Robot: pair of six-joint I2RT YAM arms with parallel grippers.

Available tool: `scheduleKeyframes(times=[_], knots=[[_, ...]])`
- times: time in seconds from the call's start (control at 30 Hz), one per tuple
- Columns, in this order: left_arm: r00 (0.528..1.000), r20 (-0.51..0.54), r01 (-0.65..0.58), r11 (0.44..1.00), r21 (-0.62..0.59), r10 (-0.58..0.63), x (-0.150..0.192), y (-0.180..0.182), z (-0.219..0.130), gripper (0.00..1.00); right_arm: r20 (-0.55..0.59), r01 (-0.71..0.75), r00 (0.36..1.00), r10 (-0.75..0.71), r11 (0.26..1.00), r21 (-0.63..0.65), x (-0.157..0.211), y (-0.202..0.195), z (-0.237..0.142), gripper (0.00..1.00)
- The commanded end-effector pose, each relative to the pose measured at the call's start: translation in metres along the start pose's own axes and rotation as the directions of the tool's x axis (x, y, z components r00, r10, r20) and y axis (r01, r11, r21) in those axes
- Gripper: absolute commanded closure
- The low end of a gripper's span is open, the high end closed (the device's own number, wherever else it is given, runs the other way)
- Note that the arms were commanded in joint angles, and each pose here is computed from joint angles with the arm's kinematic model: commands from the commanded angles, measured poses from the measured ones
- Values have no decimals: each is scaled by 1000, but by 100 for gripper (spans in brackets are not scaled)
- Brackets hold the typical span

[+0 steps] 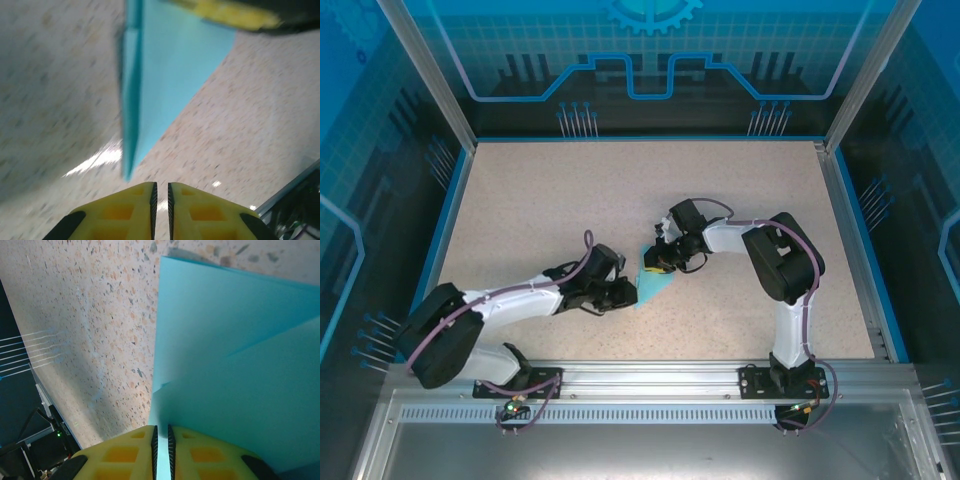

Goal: Fold a paper plane with a square sheet of paper (pick it up from the middle)
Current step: Fourth fold the wing at the center of the table.

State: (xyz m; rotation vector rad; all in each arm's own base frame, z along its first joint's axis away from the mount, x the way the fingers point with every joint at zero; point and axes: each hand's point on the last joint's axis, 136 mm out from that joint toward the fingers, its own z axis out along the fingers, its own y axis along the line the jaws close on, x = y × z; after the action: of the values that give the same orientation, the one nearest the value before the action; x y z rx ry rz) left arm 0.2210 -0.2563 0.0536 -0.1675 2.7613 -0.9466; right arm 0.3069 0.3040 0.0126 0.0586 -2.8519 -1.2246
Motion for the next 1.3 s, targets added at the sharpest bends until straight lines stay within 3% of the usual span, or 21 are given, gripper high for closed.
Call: scheduleKeyframes(times=[0.0, 0.13, 0.33, 0.57, 0.8, 1.0, 1.27], knots=[[999, 50, 5, 999, 36, -7, -27, -17, 14, 86, -53, -103, 992, 115, 976, 194, 26, -63, 25, 83], [998, 55, 29, 1000, 11, -29, -38, -15, 36, 91, -54, -107, 991, 119, 976, 191, 26, -63, 25, 83], [993, 61, 111, 972, -208, -101, -26, 46, 51, 98, -44, -91, 994, 100, 983, 159, 20, -52, 21, 82], [989, 37, 146, 943, -300, -141, 0, 87, 53, 100, 16, -40, 999, 39, 997, 64, -10, -20, -6, 81], [993, 12, 117, 945, -304, -119, 4, 90, 53, 100, 103, 86, 991, -88, 996, 27, -29, 16, -46, 85], [994, -2, 106, 950, -293, -111, 3, 86, 57, 100, 58, 105, 993, -105, 994, 2, -5, 23, -27, 93], [993, -11, 110, 948, -300, -119, 6, 89, 58, 100, 40, 73, 996, -75, 996, 50, 2, 0, -6, 93]])
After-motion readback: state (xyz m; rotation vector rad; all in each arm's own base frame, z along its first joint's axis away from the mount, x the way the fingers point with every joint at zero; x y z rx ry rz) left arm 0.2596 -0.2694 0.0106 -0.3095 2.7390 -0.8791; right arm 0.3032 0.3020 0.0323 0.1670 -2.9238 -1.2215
